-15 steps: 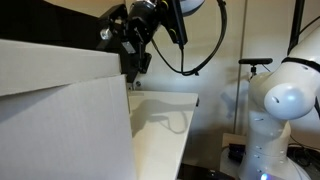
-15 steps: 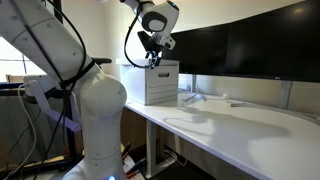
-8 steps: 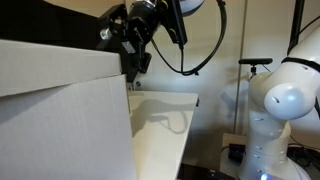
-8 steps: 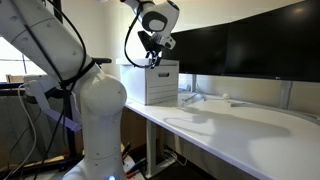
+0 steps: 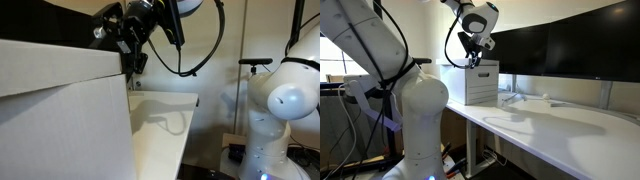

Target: Remove the cover from the box

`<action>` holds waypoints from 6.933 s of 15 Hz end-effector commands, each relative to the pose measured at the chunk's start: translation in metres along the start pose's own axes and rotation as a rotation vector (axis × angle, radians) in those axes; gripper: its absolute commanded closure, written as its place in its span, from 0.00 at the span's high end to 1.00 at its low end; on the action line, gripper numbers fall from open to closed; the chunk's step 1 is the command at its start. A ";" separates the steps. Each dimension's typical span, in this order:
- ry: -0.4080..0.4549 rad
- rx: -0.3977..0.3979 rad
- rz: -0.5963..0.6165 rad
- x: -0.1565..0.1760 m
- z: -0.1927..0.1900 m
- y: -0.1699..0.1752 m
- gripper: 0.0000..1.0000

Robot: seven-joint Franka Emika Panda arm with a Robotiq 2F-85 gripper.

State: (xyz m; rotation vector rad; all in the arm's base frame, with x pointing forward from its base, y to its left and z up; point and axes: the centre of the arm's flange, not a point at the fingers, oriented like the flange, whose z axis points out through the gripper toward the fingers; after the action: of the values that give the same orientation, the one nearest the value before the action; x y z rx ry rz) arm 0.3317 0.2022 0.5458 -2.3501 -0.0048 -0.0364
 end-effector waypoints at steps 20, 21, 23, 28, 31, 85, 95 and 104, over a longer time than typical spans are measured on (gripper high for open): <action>-0.017 0.092 0.032 -0.011 0.001 -0.011 0.45; -0.015 0.092 0.027 -0.013 -0.001 -0.012 0.45; -0.012 0.090 0.016 -0.016 -0.005 -0.016 0.42; -0.010 0.072 -0.036 -0.005 0.004 -0.042 0.35; -0.012 0.068 -0.055 -0.003 0.003 -0.053 0.33; -0.120 -0.042 -0.210 0.007 0.022 -0.056 1.00; -0.165 -0.028 -0.215 -0.006 0.047 -0.063 1.00; -0.146 -0.003 -0.206 -0.004 0.037 -0.068 0.42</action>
State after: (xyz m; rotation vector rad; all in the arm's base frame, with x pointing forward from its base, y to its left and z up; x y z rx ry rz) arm 0.3285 0.2768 0.5715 -2.3433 -0.3479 0.0451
